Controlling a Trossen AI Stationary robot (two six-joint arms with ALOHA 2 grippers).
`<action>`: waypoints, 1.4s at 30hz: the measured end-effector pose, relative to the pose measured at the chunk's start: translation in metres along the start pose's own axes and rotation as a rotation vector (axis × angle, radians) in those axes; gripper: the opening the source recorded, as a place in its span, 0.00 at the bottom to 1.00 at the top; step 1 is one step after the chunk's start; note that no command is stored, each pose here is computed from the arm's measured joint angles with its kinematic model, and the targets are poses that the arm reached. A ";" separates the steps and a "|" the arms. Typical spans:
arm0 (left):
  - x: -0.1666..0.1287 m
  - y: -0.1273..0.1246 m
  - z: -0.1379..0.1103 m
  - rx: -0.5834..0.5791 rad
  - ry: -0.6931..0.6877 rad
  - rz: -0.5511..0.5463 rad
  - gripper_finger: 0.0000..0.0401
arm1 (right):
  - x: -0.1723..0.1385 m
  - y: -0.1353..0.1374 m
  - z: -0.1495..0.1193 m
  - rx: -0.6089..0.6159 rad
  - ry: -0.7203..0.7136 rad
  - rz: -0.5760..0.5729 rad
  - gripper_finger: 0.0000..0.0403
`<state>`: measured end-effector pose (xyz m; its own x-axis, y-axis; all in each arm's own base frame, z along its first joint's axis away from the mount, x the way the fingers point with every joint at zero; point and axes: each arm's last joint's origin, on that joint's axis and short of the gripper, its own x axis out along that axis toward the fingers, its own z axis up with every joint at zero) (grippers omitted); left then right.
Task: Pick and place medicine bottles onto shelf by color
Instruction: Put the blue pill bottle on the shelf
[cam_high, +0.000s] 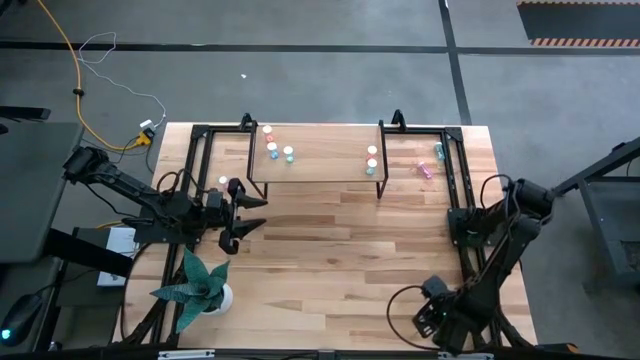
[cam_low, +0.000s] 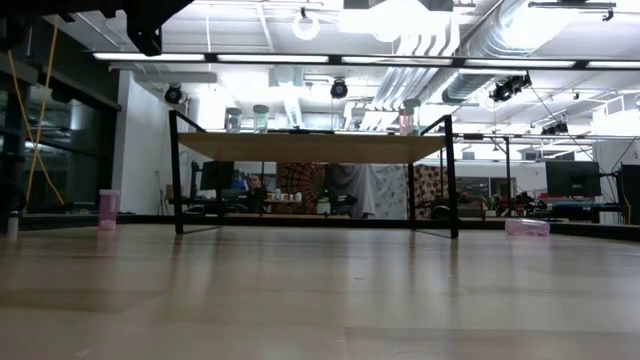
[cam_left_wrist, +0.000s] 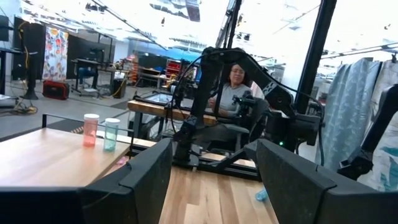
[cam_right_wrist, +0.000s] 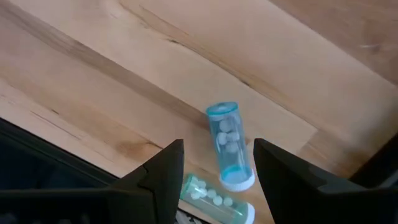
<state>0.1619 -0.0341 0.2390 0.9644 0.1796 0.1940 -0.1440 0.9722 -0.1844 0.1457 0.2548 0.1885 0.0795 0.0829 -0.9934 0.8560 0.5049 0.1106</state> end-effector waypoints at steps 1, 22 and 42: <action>0.000 0.000 0.000 0.000 0.000 0.000 0.56 | 0.001 0.001 -0.001 0.000 0.006 0.001 0.46; 0.000 -0.001 -0.001 -0.031 0.013 -0.041 0.56 | 0.040 0.008 -0.011 0.052 0.085 -0.120 0.46; 0.028 -0.018 -0.014 -0.022 0.197 -0.168 0.56 | 0.048 0.004 -0.018 0.087 0.086 -0.153 0.46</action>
<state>0.1944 -0.0492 0.2345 0.9993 -0.0191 0.0330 0.0249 0.9821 -0.1869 0.1440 0.2768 0.1418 -0.0959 0.0857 -0.9917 0.8961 0.4412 -0.0485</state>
